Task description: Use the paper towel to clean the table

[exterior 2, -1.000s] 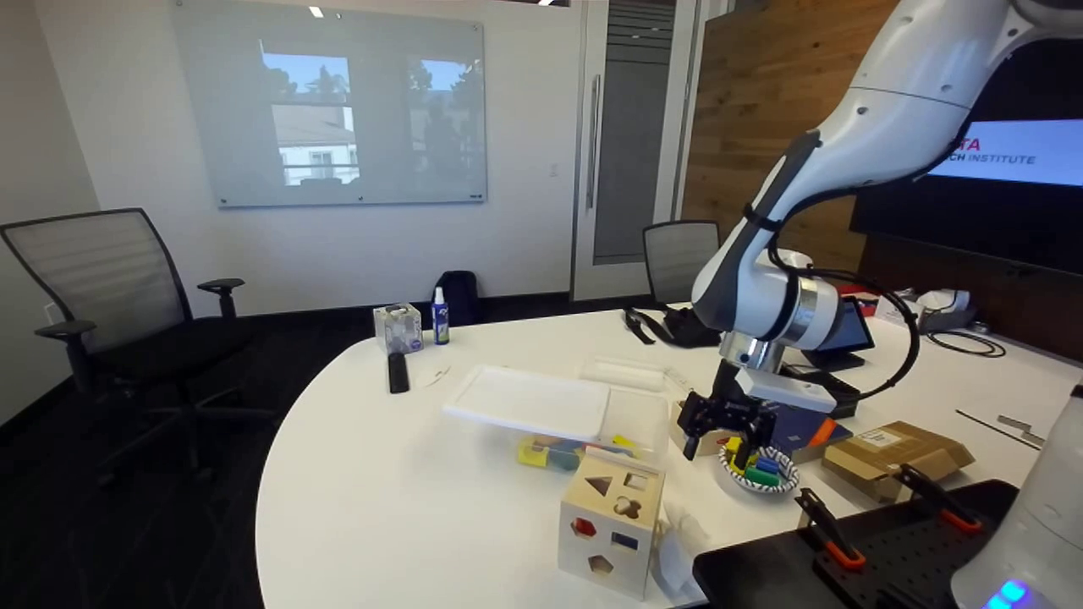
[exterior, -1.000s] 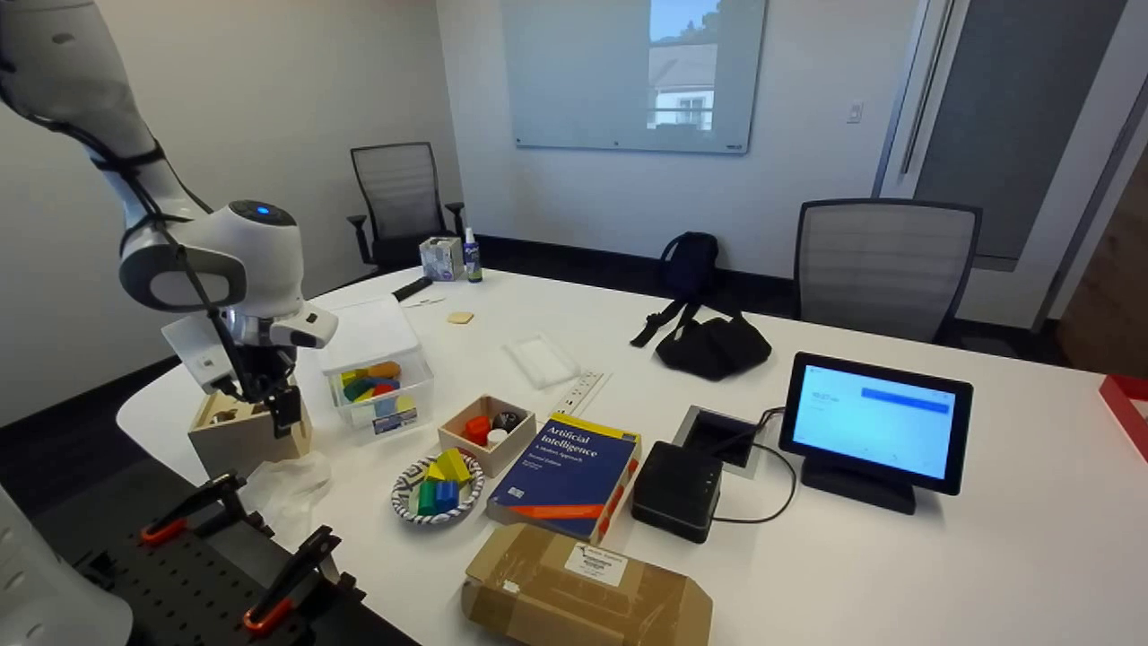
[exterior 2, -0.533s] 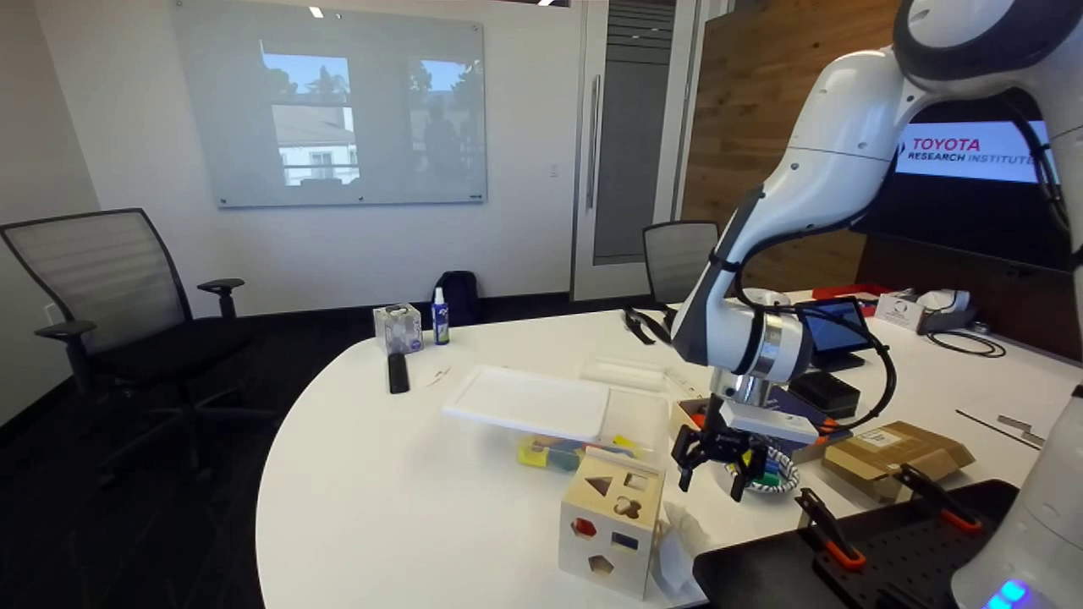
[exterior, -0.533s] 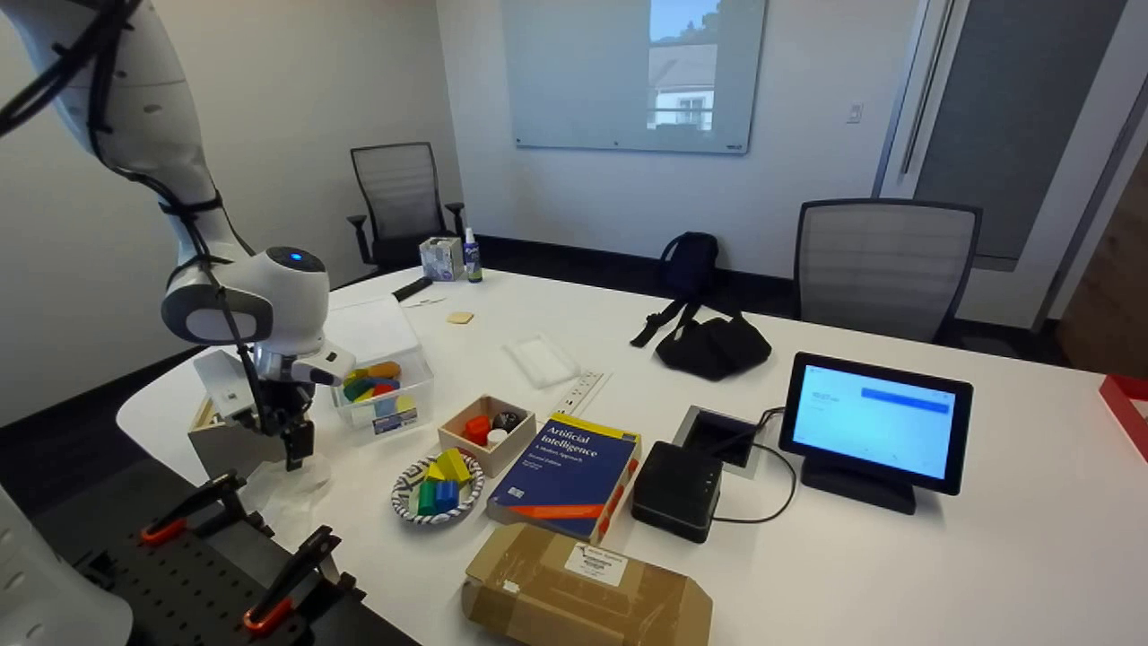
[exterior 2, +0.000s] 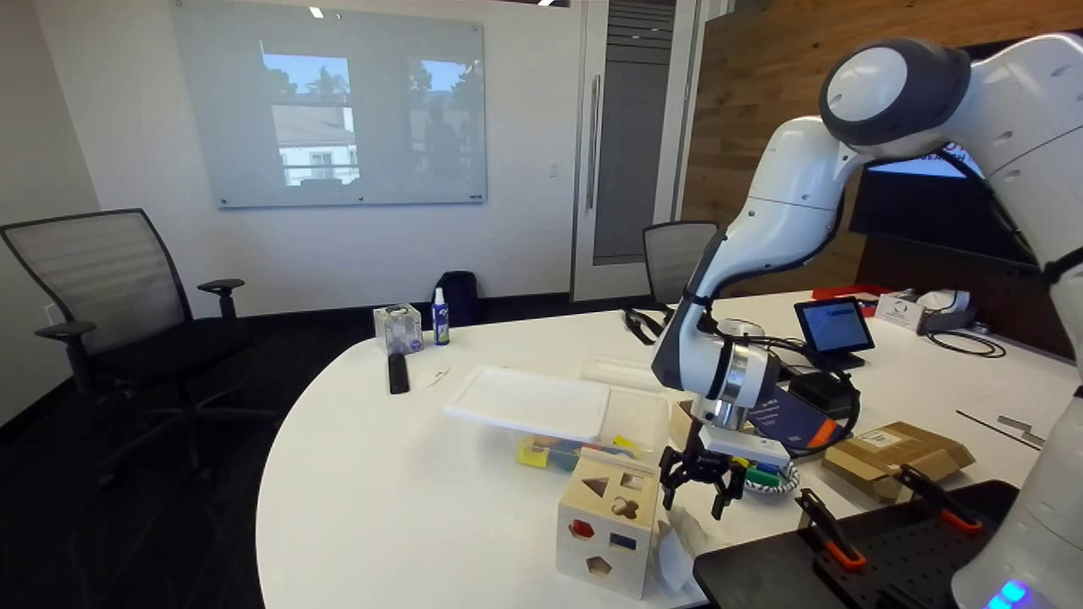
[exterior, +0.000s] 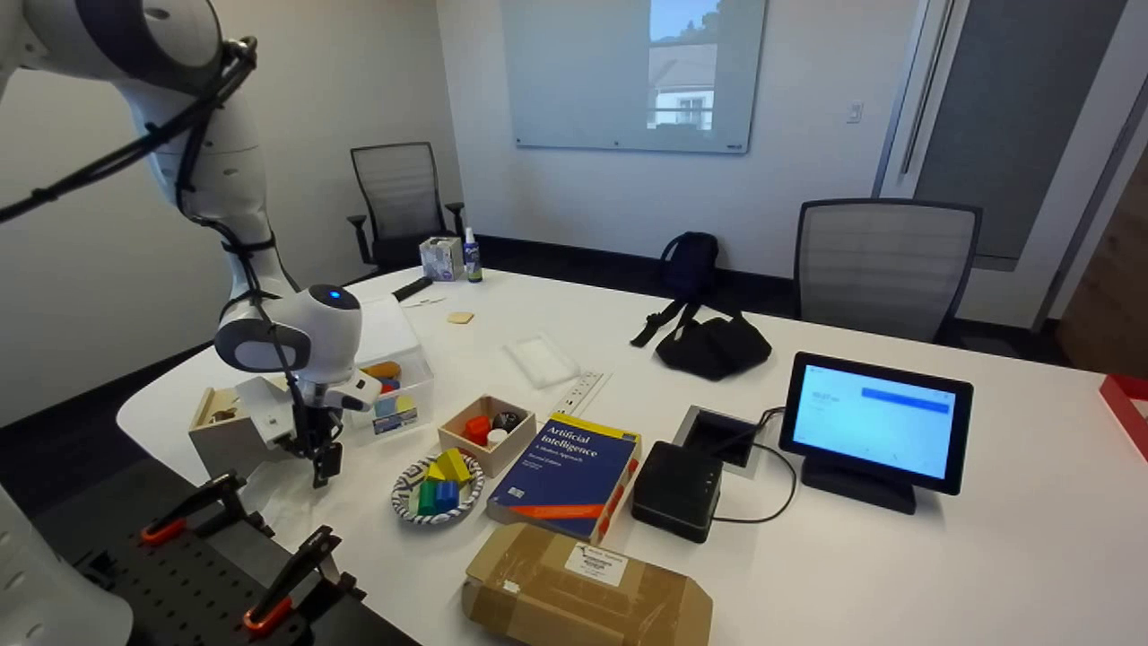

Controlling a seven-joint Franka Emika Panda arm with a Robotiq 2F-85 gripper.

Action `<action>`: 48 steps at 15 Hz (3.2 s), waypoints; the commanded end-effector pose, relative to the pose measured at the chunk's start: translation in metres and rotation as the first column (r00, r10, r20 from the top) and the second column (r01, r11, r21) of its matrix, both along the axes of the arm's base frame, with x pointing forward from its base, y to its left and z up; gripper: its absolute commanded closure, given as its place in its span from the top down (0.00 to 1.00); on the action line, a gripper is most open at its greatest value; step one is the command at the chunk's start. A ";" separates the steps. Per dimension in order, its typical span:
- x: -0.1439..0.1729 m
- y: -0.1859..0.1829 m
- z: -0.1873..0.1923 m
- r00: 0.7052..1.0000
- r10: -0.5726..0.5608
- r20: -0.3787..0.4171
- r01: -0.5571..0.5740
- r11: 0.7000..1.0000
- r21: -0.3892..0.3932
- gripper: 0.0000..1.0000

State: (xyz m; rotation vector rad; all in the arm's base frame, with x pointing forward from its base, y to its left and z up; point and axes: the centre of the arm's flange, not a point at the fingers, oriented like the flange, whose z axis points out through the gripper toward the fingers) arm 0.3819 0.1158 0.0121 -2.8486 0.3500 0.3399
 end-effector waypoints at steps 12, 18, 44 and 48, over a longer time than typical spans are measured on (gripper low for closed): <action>0.009 -0.002 -0.039 0.999 -0.032 0.009 0.032 0.999 0.037 0.19; -0.002 -0.011 -0.024 0.997 -0.077 0.022 0.077 0.997 0.023 0.00; 0.066 -0.072 0.038 0.879 -0.121 0.460 0.304 0.887 -0.347 0.01; 0.090 -0.066 0.014 0.883 -0.104 0.457 0.274 0.905 -0.324 0.01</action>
